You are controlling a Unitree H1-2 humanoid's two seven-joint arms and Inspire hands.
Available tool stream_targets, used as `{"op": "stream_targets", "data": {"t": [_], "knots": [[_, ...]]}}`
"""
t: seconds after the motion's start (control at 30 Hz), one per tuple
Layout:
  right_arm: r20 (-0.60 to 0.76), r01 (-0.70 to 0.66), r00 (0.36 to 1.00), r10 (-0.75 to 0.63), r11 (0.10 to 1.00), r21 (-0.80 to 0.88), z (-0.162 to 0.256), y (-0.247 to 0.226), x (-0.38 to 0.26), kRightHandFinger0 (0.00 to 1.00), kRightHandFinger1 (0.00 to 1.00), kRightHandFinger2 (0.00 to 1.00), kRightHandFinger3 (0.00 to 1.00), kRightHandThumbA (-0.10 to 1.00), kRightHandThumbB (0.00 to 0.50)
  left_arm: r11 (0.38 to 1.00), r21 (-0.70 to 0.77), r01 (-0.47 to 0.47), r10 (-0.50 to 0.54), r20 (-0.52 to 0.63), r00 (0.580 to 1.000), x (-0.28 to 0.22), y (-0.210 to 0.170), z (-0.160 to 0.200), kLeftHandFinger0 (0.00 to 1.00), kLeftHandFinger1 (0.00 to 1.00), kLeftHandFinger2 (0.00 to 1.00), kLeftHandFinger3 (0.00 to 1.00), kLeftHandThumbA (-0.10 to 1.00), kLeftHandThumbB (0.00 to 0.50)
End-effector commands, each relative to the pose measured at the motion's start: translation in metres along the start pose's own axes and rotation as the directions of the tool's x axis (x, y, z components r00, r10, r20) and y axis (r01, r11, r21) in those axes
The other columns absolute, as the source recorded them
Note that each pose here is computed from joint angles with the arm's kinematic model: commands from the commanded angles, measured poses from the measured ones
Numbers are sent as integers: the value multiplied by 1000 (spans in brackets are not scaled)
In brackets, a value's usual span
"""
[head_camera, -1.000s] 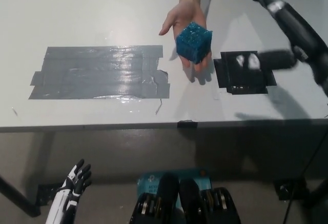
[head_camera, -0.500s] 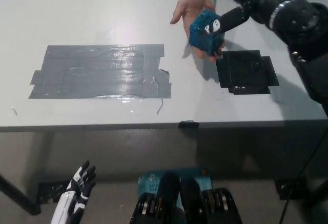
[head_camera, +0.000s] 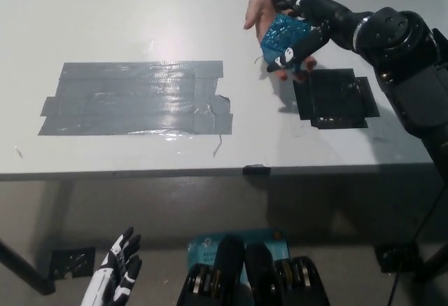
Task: A person hands a rubik's cube to the robot and rhe robot picks it up with its right hand and places it on the black spot on the desk infron tof it
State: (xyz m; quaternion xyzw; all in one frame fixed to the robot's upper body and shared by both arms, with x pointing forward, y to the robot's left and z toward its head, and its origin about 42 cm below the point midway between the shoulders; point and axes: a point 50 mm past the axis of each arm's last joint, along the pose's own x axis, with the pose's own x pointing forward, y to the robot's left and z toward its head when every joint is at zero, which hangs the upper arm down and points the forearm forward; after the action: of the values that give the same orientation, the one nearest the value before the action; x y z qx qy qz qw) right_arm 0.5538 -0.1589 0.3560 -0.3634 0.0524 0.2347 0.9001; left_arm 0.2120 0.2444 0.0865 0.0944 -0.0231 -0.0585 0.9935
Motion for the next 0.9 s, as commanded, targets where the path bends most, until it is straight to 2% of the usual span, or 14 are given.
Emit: {"op": "stream_targets", "data": {"t": [0.0,0.17,0.2,0.23,0.27,0.3,0.37,0.4,0.47,0.53,0.6,0.77,0.83,0.87], "knots": [[22,36,999,-35,996,-85,39,-24,-3,1000,1000,1000,1000,1000,468,999,37,8,-10,55,998,0,4,9,1000,1000,1000,1000,849,354],[7,139,990,-140,969,-202,39,-25,-2,996,998,1000,1000,816,370,1000,18,13,-14,58,998,-2,4,10,1000,1000,1000,1000,809,333],[-10,157,987,-163,964,-214,40,-26,-3,705,739,856,1000,566,320,1000,16,15,-16,57,998,-2,4,11,1000,1000,1000,1000,802,328],[-19,167,984,-176,955,-246,42,-27,-3,847,987,980,1000,266,307,1000,12,13,-14,62,998,0,4,11,1000,1000,1000,1000,791,331],[-10,175,983,-184,949,-261,42,-26,-5,794,893,870,930,75,294,1000,9,11,-12,64,998,0,4,11,1000,1000,1000,1000,791,336],[1,180,982,-188,943,-281,42,-24,-8,426,513,535,562,-93,307,1000,9,9,-10,64,998,1,4,11,993,1000,1000,1000,795,343],[-2,176,982,-188,922,-346,42,-23,-11,134,266,316,455,-100,289,1000,8,10,-10,67,998,2,5,11,990,1000,1000,1000,797,342],[-4,166,984,-180,919,-359,42,-21,-12,32,208,363,517,-100,282,1000,7,11,-12,66,998,1,6,11,983,1000,1000,1000,792,332],[-14,157,985,-175,913,-378,42,-23,-12,81,494,862,903,-100,270,1000,14,14,-15,67,998,2,6,12,952,1000,1000,1000,796,326],[-9,154,985,-171,908,-390,44,-24,-14,72,610,963,957,-100,261,1000,14,17,-18,68,998,4,6,13,934,1000,1000,1000,799,326],[-5,157,985,-173,904,-398,46,-25,-16,150,726,1000,1000,-100,254,1000,12,19,-20,72,997,5,6,14,917,1000,1000,1000,802,318],[30,203,978,-207,901,-383,50,-28,-21,226,753,1000,1000,-100,182,1000,9,17,-18,74,997,6,6,16,860,1000,1000,1000,801,315],[46,219,975,-218,900,-376,54,-31,-23,239,715,1000,1000,-100,178,1000,13,17,-18,78,997,7,7,16,847,1000,1000,1000,803,307],[61,251,967,-247,893,-375,63,-35,-24,138,595,946,995,-100,176,1000,16,16,-18,81,997,8,7,16,833,1000,1000,1000,807,304]]}}
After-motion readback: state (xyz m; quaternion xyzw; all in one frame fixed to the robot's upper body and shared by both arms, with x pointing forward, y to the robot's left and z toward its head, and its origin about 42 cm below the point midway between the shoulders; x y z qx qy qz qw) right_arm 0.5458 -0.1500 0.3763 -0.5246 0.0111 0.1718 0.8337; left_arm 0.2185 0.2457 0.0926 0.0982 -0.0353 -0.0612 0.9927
